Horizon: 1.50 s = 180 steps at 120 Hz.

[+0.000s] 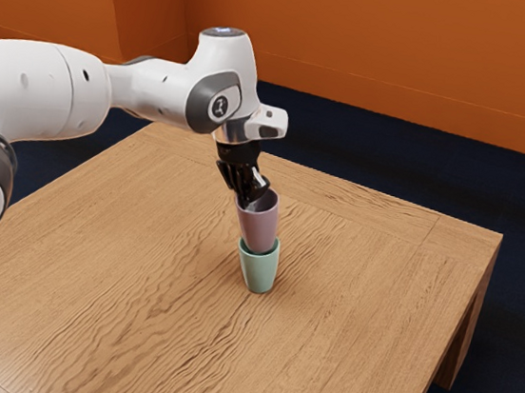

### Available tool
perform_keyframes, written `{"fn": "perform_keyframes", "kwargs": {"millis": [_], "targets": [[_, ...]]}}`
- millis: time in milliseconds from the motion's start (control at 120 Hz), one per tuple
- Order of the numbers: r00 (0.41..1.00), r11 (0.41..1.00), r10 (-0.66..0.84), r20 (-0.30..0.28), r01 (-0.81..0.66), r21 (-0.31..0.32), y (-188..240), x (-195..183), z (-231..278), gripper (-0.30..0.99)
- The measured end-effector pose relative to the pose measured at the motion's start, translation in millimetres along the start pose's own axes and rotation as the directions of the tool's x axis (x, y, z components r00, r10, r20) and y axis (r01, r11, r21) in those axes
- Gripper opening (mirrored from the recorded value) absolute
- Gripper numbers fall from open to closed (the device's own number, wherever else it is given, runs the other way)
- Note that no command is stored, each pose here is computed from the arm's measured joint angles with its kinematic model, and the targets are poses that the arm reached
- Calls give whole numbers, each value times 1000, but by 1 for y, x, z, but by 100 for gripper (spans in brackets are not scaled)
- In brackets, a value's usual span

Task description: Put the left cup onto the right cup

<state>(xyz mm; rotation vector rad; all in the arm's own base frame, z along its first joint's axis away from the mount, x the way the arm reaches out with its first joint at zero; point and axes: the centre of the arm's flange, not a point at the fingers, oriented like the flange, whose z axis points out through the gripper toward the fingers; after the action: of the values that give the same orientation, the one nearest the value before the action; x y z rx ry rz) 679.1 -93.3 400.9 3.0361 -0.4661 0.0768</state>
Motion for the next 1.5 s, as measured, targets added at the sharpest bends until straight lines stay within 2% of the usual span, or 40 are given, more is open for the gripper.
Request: {"fn": "perform_keyframes", "kwargs": {"millis": [225, 292, 517, 733, 1117, 1500], "targets": [[1000, 1000, -5, 4, 5, -4, -1, 1, 8, -9], [1000, 1000, -6, 0, 6, -5, 0, 1, 8, -5], [1000, 1000, -4, -3, 4, -10, 0, 2, 11, 38], [1000, 1000, -1, -18, 1, -11, 0, 2, 2, 58], [996, 1000, 13, -94, -15, -15, 5, -11, -69, 67], [998, 999, 8, -62, -10, -39, 0, -48, -119, 69]]}}
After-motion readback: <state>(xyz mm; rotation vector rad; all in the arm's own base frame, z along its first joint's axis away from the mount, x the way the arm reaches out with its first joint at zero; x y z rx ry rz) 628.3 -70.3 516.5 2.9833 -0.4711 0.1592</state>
